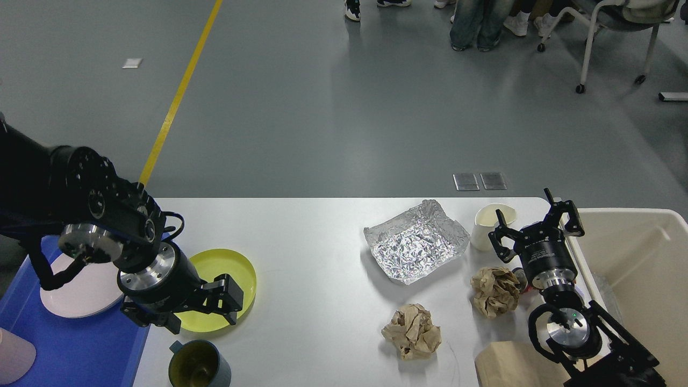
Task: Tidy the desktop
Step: 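Lower the left gripper toward the dark mug beside the yellow plate, then close the left gripper around the dark mug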
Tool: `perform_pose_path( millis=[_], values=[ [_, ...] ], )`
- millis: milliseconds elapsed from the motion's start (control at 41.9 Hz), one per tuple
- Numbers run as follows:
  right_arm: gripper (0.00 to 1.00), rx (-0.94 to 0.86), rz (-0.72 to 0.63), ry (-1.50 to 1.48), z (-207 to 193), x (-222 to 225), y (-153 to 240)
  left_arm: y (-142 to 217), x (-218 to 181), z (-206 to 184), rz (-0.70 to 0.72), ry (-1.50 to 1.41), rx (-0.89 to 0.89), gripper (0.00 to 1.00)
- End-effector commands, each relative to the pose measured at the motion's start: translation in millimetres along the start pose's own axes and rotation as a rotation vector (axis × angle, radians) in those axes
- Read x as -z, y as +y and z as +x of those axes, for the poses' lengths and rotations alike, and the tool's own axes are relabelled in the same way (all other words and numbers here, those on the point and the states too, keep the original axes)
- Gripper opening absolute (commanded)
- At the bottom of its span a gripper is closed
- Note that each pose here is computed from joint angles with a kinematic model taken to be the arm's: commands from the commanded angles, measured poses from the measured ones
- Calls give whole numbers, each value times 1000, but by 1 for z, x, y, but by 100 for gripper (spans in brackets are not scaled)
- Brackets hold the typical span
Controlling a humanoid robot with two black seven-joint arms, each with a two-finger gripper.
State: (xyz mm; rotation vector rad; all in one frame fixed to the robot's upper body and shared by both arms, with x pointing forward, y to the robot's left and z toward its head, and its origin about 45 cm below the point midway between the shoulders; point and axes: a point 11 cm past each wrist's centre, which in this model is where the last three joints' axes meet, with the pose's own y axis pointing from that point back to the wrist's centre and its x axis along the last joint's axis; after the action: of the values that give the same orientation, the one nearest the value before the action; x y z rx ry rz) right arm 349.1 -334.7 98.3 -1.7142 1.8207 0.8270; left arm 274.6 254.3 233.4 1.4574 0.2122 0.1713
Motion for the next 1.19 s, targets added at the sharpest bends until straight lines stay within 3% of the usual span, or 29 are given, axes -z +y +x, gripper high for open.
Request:
perform_pose_path(
  millis=[0,167,358,597,1170],
  values=[
    [100,0,0,0,0,0,0,-10,18,-5,-5,50,19,89],
    [100,0,0,1,0,1,0,-16,47,-13,-2,180,60,80],
    [100,0,0,0,0,0,0,-42,69,-30,32,251,96,80],
    [100,0,0,1,0,1,0,-64,91,-24,81,271,4,87],
    [100,0,0,0,0,0,0,-109,92,-20,53,274,9,83]
  ],
)
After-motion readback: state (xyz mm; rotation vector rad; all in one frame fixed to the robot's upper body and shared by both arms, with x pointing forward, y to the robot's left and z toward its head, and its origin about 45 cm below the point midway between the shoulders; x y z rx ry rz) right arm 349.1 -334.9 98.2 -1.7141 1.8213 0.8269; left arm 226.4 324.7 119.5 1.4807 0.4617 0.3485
